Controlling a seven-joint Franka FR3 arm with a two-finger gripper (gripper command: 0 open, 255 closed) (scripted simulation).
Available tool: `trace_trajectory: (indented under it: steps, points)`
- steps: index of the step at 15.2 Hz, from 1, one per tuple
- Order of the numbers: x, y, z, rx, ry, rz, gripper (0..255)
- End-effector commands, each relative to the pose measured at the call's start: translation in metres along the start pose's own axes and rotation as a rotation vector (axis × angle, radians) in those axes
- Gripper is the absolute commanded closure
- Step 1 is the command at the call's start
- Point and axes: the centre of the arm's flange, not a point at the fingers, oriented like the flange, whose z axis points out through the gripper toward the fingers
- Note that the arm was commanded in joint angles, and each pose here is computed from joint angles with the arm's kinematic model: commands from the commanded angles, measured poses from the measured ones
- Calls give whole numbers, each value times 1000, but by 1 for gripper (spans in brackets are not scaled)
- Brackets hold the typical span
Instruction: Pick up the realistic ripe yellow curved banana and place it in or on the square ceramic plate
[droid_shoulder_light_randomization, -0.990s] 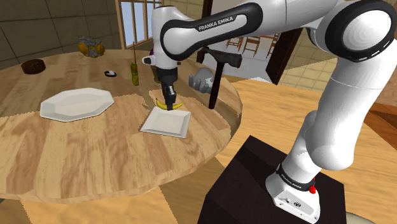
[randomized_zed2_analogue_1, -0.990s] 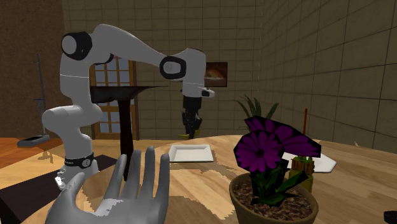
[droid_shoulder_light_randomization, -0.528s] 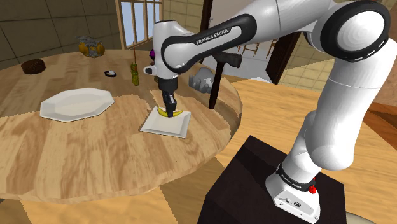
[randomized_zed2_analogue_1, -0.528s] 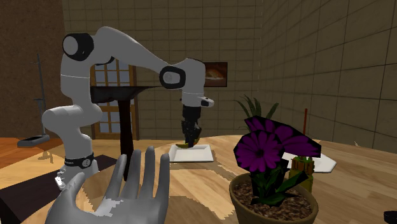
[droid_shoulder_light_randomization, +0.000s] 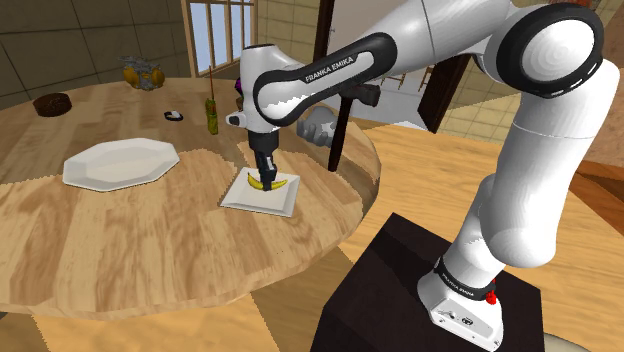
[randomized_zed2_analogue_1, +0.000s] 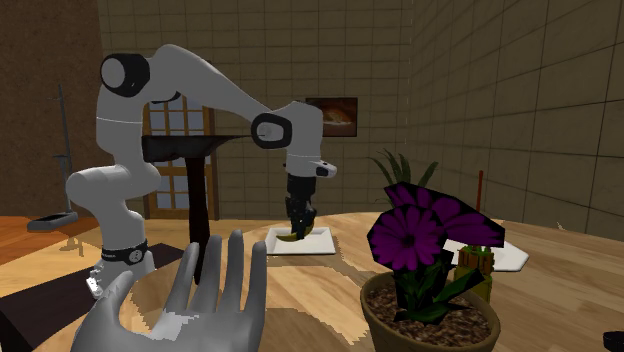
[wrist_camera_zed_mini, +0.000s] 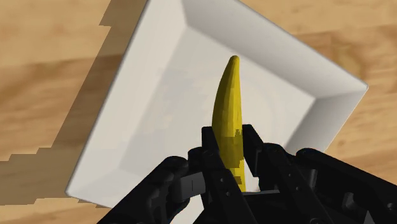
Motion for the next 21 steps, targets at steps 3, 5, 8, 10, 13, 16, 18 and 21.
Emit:
trace_trajectory:
  steps: [3,5,8,10,13,16,18,21]
  points:
    - [0,0,0,0,0,0,255]
    - [0,0,0,0,0,0,0]
    - [0,0,0,0,0,0,0]
    - [0,0,-13,0,0,0,0]
    - [0,0,-50,0,0,0,0]
    - [0,0,-50,0,0,0,0]
    - [0,0,-50,0,0,0,0]
    - [0,0,-50,0,0,0,0]
